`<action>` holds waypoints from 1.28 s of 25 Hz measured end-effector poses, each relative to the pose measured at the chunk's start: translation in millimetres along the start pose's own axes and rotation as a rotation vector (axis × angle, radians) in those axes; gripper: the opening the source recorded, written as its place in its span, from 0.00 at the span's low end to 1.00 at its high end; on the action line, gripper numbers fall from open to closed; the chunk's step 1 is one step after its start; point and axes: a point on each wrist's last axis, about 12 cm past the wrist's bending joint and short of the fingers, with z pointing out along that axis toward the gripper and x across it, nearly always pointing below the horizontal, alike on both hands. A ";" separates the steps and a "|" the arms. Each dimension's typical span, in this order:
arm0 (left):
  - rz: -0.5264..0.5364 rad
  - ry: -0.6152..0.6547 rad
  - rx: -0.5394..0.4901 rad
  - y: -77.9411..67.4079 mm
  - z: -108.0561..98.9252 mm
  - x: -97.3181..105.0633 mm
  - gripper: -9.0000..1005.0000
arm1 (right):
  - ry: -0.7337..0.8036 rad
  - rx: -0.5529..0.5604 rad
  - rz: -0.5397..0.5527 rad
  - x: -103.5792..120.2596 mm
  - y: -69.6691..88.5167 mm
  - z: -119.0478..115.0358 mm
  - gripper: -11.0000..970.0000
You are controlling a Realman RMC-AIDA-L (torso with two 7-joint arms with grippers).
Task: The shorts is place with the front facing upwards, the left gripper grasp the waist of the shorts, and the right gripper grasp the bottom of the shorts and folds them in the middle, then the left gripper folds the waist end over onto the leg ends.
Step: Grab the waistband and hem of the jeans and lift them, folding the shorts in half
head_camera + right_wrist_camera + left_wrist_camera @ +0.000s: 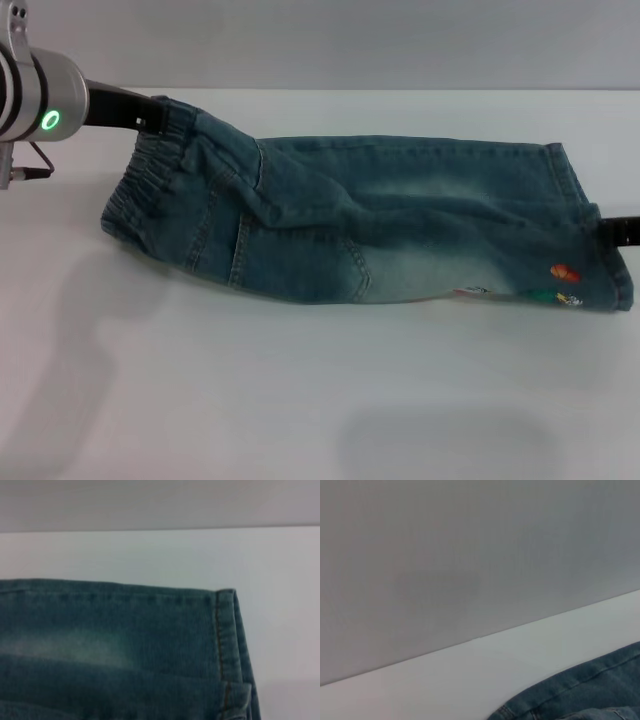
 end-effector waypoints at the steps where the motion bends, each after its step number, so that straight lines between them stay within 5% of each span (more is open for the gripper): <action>1: 0.000 -0.001 0.000 0.0 -0.3 -0.3 0.04 | -0.006 0.000 -0.002 -1.2 0.3 -1.4 0.03; 32: 0.002 -0.002 0.005 -1.5 0.5 0.3 0.03 | -0.101 0.036 0.000 -24.0 -12.7 -19.5 0.01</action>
